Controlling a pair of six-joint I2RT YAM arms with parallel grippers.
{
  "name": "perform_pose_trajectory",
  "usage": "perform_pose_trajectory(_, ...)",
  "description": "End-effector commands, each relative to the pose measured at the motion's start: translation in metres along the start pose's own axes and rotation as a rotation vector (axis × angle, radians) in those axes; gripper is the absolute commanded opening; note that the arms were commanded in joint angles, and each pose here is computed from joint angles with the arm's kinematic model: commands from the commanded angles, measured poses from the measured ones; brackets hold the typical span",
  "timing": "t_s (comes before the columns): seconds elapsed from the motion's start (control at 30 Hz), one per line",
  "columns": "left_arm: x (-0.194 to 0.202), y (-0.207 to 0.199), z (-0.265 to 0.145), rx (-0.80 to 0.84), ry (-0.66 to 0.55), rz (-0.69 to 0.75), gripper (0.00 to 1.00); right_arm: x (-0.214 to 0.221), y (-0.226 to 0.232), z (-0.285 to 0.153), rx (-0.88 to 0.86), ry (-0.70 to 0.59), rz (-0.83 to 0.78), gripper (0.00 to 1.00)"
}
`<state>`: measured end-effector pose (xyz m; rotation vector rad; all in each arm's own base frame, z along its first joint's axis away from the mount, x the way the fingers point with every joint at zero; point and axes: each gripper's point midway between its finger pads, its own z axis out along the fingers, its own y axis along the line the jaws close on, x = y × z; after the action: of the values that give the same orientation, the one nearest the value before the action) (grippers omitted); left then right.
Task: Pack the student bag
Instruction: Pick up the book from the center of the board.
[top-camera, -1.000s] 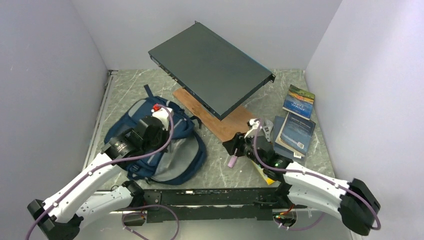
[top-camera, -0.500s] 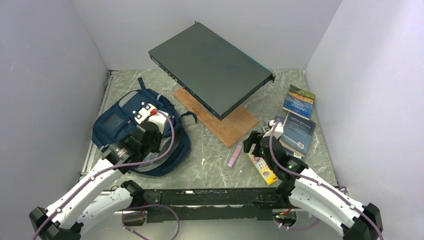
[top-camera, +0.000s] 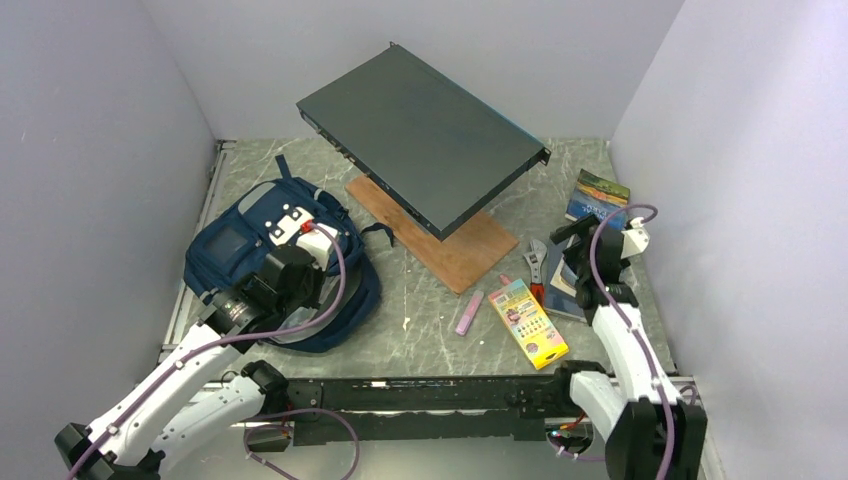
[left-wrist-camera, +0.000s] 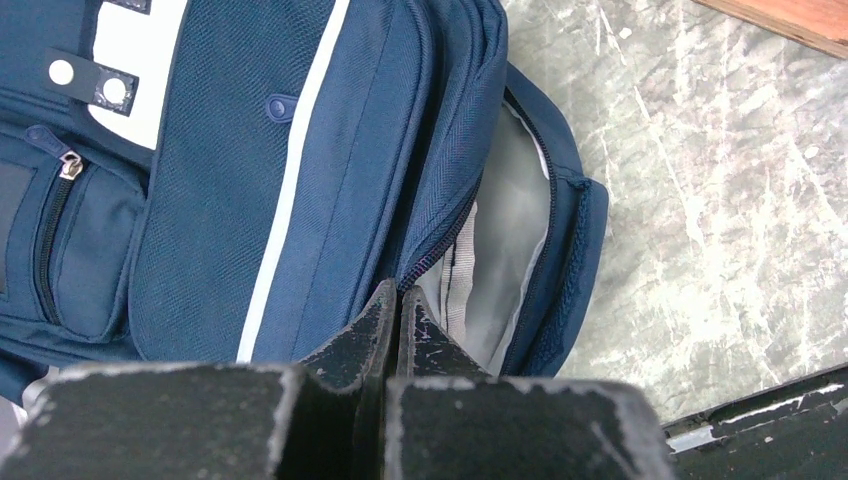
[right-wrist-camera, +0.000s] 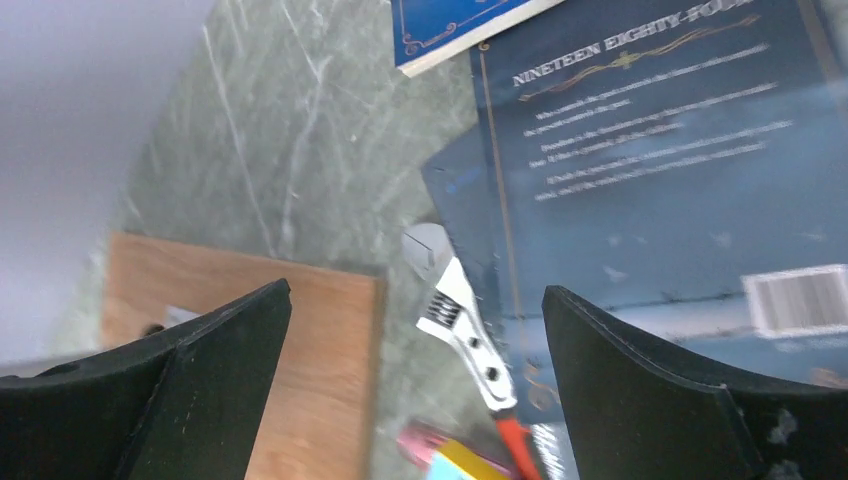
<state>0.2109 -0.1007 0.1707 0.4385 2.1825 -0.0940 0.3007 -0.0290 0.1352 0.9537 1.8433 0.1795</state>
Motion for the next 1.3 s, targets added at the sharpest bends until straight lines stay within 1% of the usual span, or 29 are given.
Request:
perform_pose_trajectory(0.0,-0.021,-0.004,-0.001,0.029,-0.082,-0.002,0.0,-0.041,0.062,0.024,-0.151,-0.049,0.345,0.99)
perform_pose_trajectory(0.07,-0.021,-0.005,-0.001,0.031,-0.076,-0.001,0.0,-0.048,0.071,0.042,-0.127,-0.054,0.445,0.99)
perform_pose_trajectory(0.17,-0.02,-0.006,0.0,0.035,-0.074,-0.004,0.0,-0.05,0.067,0.071,0.013,-0.037,0.586,0.99)
perform_pose_trajectory(0.23,-0.02,-0.006,-0.001,0.038,-0.075,-0.006,0.0,-0.05,0.066,0.087,0.09,-0.041,0.643,0.99)
perform_pose_trajectory(0.33,-0.021,-0.006,0.0,0.041,-0.08,-0.003,0.0,-0.049,0.064,0.109,0.127,-0.078,0.75,0.99)
perform_pose_trajectory(0.4,-0.021,-0.008,0.001,0.05,-0.076,0.005,0.0,-0.05,0.063,0.121,0.158,-0.098,0.784,0.99)
perform_pose_trajectory(0.47,-0.02,-0.012,0.002,0.068,-0.067,0.011,0.0,-0.044,0.063,0.132,0.204,-0.075,0.815,0.98)
perform_pose_trajectory(0.53,-0.019,-0.015,0.004,0.084,-0.058,0.015,0.0,-0.04,0.062,0.137,0.254,-0.081,0.819,0.98)
perform_pose_trajectory(0.67,-0.019,-0.019,0.005,0.106,-0.051,0.021,0.0,-0.032,0.051,0.141,0.356,-0.147,0.812,0.98)
perform_pose_trajectory(0.77,-0.021,-0.021,0.002,0.12,-0.063,0.02,0.0,-0.023,0.035,0.147,0.422,-0.177,0.825,0.97)
perform_pose_trajectory(0.87,-0.022,-0.022,0.001,0.124,-0.074,0.016,0.0,-0.025,0.023,0.15,0.438,-0.239,0.817,0.95)
perform_pose_trajectory(1.03,-0.022,-0.026,0.001,0.151,-0.072,0.017,0.0,-0.022,0.011,0.163,0.475,-0.286,0.796,0.95)
perform_pose_trajectory(1.13,-0.021,-0.027,0.003,0.152,-0.059,0.016,0.0,-0.018,0.009,0.174,0.477,-0.295,0.783,0.94)
perform_pose_trajectory(1.2,-0.02,-0.027,0.004,0.149,-0.053,0.017,0.0,-0.01,0.006,0.181,0.494,-0.28,0.793,0.91)
perform_pose_trajectory(1.27,-0.019,-0.027,0.005,0.145,-0.049,0.018,0.0,-0.008,0.004,0.185,0.489,-0.292,0.796,0.88)
